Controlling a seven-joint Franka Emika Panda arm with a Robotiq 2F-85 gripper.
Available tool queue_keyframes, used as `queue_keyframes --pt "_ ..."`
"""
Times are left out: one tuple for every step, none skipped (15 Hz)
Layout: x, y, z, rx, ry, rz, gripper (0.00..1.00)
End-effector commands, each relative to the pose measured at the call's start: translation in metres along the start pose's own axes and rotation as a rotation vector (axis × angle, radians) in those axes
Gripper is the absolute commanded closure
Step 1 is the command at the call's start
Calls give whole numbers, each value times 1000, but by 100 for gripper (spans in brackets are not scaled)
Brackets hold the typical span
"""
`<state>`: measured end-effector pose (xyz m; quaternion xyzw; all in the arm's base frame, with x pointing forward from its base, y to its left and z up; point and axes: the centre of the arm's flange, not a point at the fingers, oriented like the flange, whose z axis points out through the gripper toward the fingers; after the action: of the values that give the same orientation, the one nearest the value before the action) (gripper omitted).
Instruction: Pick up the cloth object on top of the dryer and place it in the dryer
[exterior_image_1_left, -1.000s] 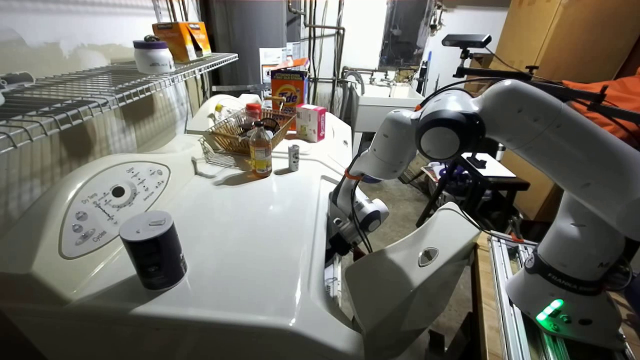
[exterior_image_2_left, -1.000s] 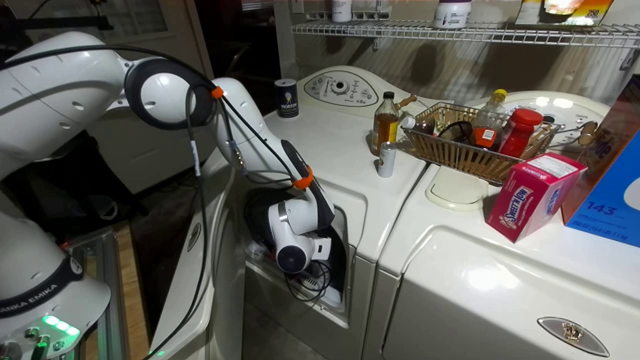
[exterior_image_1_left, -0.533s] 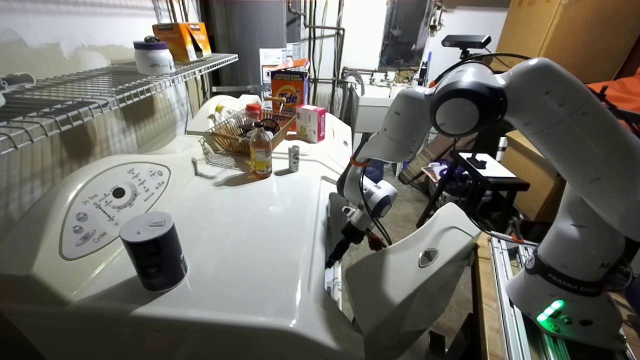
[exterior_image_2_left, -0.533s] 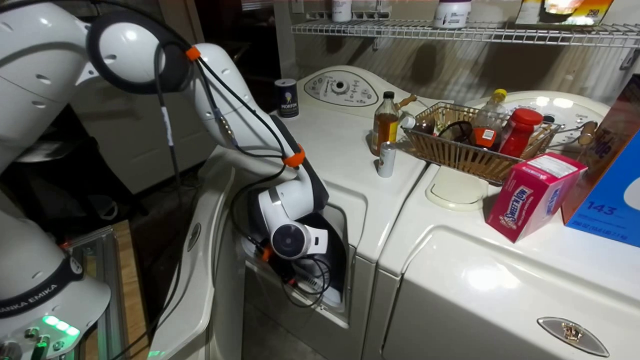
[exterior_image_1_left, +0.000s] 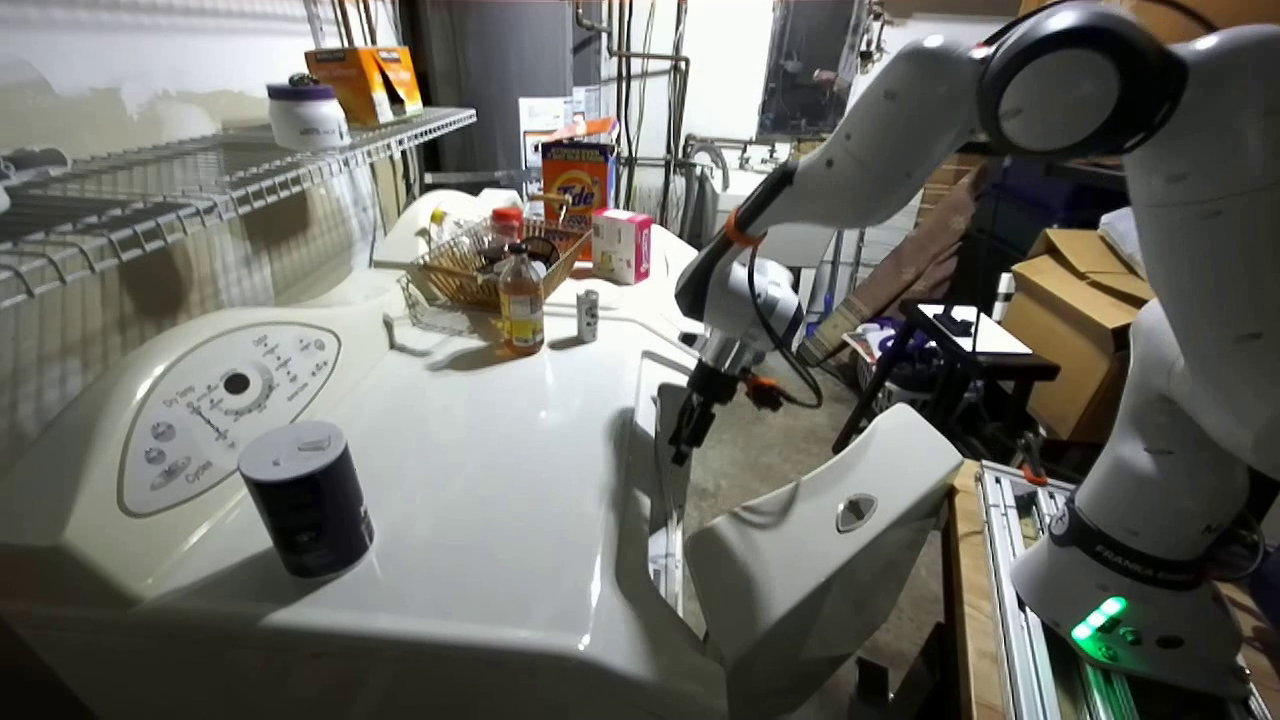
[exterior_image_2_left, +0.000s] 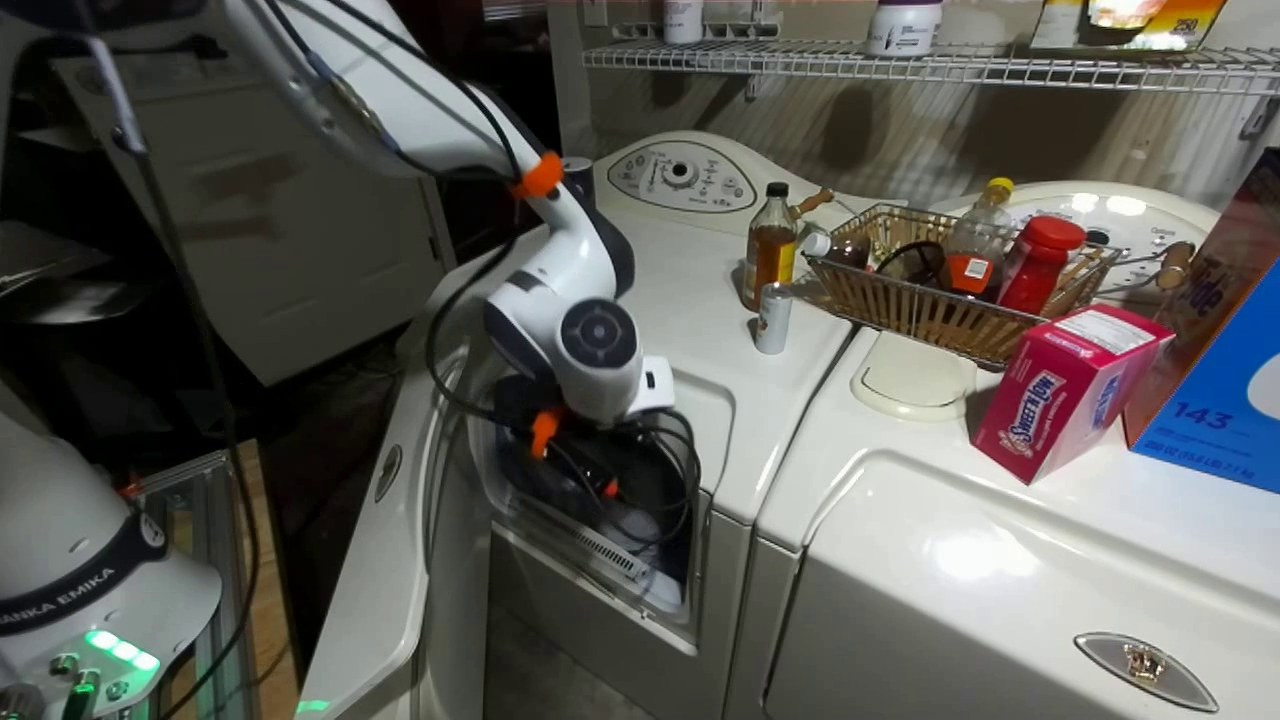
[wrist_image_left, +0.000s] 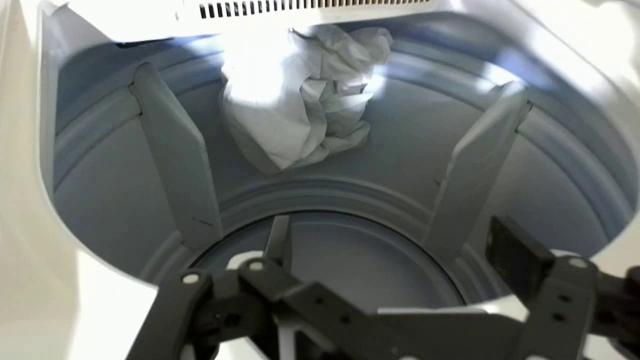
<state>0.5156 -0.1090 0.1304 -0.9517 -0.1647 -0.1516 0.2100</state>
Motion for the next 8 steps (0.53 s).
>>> queue_keyframes --pt "35 -67 -56 -65 -171 -44 0" --pt "48 -82 -61 -104 -199 -53 0" --pt "59 -97 -67 -138 -235 -65 0" --pt "72 -109 -72 -166 -275 -49 0" --pt "83 -120 -76 -196 -303 -26 0" --pt "94 -127 -80 -242 -315 -10 0" --pt "102 -133 -84 -290 -323 8 0" --pt "110 -139 -88 -336 -335 26 0"
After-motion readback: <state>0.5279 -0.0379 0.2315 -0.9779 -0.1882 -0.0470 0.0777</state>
